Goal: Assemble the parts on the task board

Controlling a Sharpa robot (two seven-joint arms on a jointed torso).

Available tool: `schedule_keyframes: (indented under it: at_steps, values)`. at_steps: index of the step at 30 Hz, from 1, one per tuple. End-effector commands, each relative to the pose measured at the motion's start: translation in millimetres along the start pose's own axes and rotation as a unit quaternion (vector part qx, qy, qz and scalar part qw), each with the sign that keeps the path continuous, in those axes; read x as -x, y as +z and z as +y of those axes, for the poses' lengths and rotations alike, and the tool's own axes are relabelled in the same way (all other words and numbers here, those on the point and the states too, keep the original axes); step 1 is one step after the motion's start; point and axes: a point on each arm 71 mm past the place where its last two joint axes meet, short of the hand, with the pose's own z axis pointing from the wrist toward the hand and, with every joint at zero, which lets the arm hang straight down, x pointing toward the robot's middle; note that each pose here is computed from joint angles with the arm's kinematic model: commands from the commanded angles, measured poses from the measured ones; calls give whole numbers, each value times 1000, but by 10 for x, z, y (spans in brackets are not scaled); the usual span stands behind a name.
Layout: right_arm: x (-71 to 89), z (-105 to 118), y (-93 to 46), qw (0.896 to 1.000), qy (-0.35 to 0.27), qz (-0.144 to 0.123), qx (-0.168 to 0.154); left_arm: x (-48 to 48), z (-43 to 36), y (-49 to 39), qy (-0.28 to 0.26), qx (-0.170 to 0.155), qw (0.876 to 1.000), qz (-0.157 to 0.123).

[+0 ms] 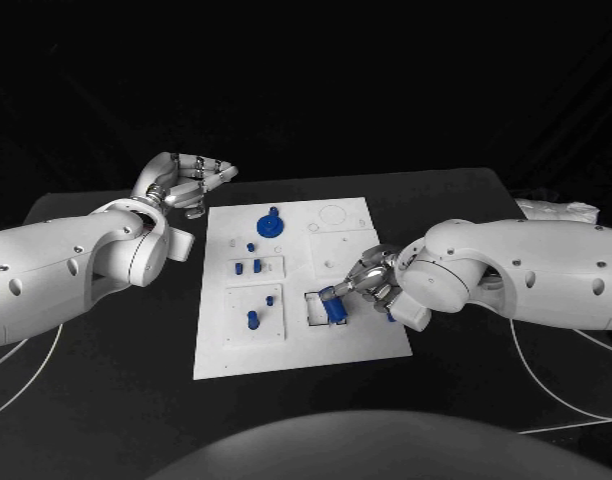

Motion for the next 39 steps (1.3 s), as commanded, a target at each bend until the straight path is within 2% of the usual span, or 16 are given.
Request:
schedule_keyframes:
  at_steps: [1, 9, 39]
  values:
    - [-34, -14, 20, 1000, 11, 8, -21, -29, -16, 7, -2, -4, 1000, 9]
    - [-86, -24, 77, 999, 13, 6, -34, -27, -15, 4, -2, -4, 1000, 10]
    - [-116, 27, 136, 999, 13, -4, -32, -1, -6, -15, 0, -1, 1000, 7]
